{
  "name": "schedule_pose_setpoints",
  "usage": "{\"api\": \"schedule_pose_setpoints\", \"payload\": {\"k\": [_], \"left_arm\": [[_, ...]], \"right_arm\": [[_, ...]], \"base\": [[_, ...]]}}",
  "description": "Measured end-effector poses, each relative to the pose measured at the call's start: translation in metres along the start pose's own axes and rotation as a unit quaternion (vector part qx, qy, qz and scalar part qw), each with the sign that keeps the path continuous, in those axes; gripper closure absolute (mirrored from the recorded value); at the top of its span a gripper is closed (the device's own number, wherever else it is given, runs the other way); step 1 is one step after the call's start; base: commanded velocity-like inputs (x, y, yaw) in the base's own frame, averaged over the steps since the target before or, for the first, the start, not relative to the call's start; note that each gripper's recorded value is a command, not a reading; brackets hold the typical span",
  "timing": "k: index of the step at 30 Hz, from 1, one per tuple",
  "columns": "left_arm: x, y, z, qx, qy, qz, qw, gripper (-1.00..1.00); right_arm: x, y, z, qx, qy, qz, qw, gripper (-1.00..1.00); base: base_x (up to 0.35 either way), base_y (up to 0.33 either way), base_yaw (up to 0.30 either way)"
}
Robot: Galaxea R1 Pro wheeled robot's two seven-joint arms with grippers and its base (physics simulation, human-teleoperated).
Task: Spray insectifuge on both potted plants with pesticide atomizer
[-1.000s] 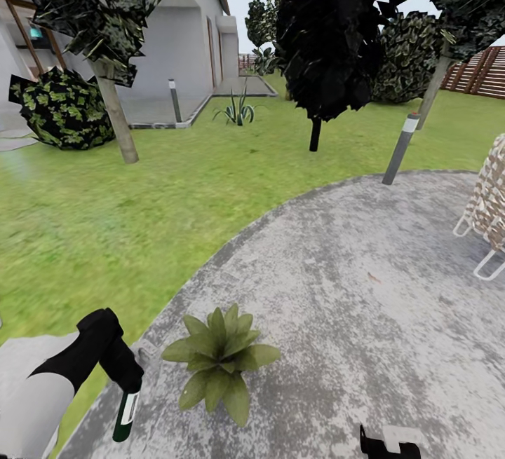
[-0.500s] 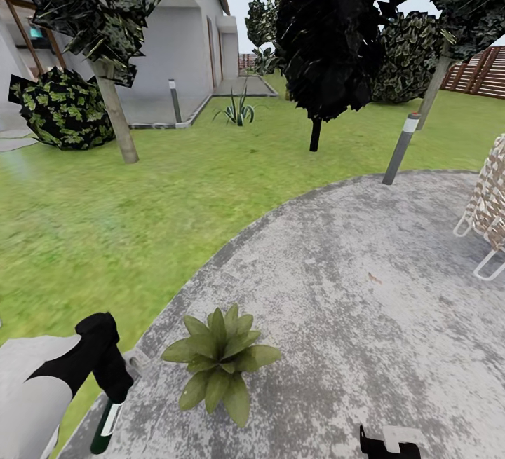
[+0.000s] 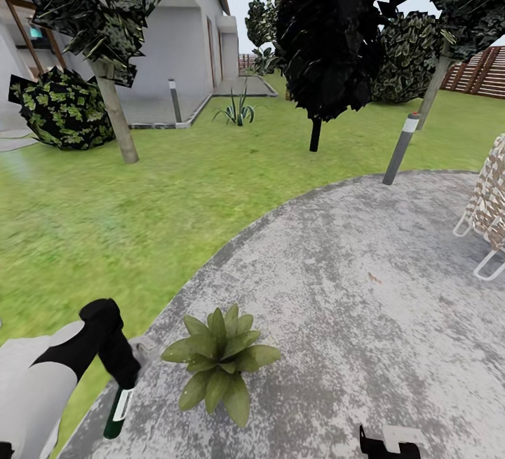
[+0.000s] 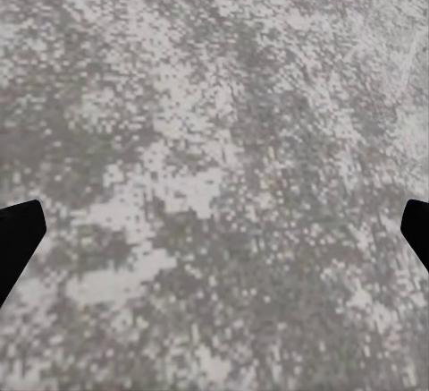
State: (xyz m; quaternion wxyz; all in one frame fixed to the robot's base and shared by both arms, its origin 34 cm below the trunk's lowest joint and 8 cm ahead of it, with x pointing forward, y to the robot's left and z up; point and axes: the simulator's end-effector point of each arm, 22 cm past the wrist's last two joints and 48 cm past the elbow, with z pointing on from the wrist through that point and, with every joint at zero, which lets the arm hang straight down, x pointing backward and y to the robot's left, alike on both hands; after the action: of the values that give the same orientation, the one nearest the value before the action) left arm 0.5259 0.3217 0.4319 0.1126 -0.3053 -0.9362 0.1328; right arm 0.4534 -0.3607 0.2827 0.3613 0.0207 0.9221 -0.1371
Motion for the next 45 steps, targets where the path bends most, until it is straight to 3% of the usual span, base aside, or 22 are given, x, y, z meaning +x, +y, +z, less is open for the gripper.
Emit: {"api": "schedule_pose_setpoints", "payload": {"k": [11,17,20,21,23,31,38,45], "left_arm": [[0.034,0.015,0.010,-0.012,0.028,-0.014,0.9994,1.00],[0.002,0.000,0.001,-0.006,0.005,0.003,1.0000,1.00],[-0.020,-0.001,-0.013,-0.015,-0.011,0.013,0.9997,1.00],[-0.034,0.004,-0.028,-0.029,-0.021,0.018,0.9992,1.00],[-0.038,0.007,-0.034,-0.034,-0.023,0.020,0.9989,1.00],[-0.012,0.020,-0.023,-0.055,0.019,0.014,0.9982,1.00],[0.018,0.014,0.004,-0.024,0.062,-0.006,0.9978,1.00],[0.016,0.009,0.008,-0.018,0.063,-0.007,0.9978,1.00]], "right_arm": [[0.000,0.000,0.000,-0.001,0.000,0.000,1.0000,-1.00],[0.000,0.000,0.000,-0.001,0.000,0.000,1.0000,-1.00],[0.000,0.000,0.000,-0.001,0.000,0.000,1.0000,-1.00],[0.000,0.000,0.000,-0.001,0.000,0.000,1.0000,-1.00],[0.000,0.000,0.000,-0.001,0.000,0.000,1.0000,-1.00],[0.000,0.001,0.000,-0.001,0.000,0.000,1.0000,-1.00],[0.000,0.000,0.000,-0.002,0.000,-0.002,1.0000,-1.00],[-0.001,0.000,0.000,-0.002,-0.001,-0.002,1.0000,-1.00]], "base": [[0.000,0.000,0.000],[0.000,0.000,0.000],[0.000,0.000,0.000],[0.000,0.000,0.000],[0.000,0.000,0.000],[0.000,0.019,0.000],[0.001,0.002,0.000],[0.149,0.154,0.000]]}}
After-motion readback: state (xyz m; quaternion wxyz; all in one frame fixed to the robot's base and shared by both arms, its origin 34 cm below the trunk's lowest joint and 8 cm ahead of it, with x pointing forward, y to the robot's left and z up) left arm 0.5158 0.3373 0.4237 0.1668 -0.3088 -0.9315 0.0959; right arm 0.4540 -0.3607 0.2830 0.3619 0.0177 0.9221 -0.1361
